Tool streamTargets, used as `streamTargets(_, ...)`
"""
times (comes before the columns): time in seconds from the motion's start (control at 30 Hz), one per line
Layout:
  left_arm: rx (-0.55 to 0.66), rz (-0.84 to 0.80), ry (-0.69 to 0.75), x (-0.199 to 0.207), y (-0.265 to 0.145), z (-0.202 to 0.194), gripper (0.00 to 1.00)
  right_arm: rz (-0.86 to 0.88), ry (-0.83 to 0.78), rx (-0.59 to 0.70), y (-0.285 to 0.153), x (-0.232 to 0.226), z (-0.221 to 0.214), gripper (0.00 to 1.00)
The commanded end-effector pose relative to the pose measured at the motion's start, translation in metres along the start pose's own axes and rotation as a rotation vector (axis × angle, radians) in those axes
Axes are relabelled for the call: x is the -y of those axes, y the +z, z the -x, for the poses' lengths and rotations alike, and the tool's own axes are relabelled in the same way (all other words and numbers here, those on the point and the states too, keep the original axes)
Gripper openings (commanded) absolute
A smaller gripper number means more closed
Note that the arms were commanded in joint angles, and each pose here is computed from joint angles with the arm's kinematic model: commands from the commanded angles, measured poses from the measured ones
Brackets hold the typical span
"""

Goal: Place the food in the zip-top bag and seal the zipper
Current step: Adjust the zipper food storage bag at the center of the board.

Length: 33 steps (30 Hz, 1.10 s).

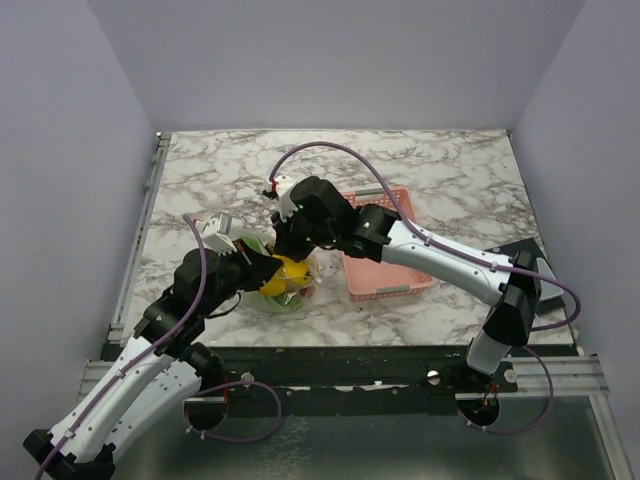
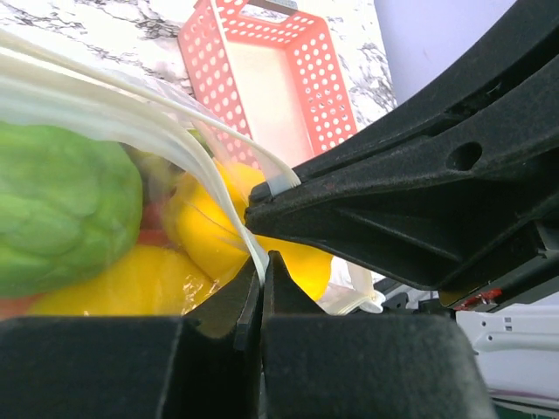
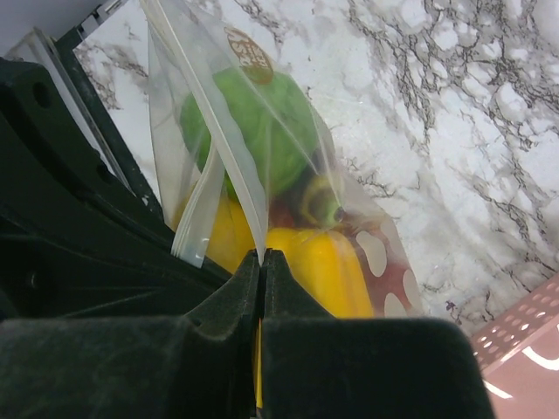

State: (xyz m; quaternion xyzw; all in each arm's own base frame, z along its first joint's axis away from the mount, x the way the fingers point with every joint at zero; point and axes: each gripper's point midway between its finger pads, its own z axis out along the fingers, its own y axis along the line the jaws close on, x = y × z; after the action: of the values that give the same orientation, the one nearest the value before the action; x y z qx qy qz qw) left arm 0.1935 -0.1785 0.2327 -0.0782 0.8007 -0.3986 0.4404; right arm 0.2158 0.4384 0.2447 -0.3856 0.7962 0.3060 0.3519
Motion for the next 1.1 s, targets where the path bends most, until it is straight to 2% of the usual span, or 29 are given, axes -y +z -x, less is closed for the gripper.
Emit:
streamTargets(0.0, 0.144, -0.014, -0.032, 0.003, 0.003, 0.025, 0.0, 0.084, -0.013, -0.032, 0.004, -0.016, -0.016, 0.01)
streamTargets(0.47, 0.167, 0.02, -0.079, -0.018, 0.004, 0.014, 0.0, 0.06, -0.064, -0.047, 0.016, -0.009, -0.019, 0.02)
streamTargets(0.67, 0.164, 0.016, -0.081, -0.018, 0.004, 0.013, 0.0, 0.038, -0.058, -0.036, 0.015, -0.005, -0.017, 0.23)
streamTargets(0.77, 0.166, 0.005, -0.087, -0.017, 0.002, 0.012, 0.0, 0.011, -0.053, -0.009, 0.007, -0.002, -0.01, 0.4)
streamTargets(0.93, 0.187, -0.021, -0.117, -0.017, -0.005, 0.012, 0.0, -0.037, -0.044, 0.045, -0.01, 0.004, 0.001, 0.54)
streamTargets(1.07, 0.187, -0.02, -0.122, -0.018, -0.007, 0.011, 0.0, -0.051, -0.028, 0.091, -0.027, 0.005, 0.006, 0.6)
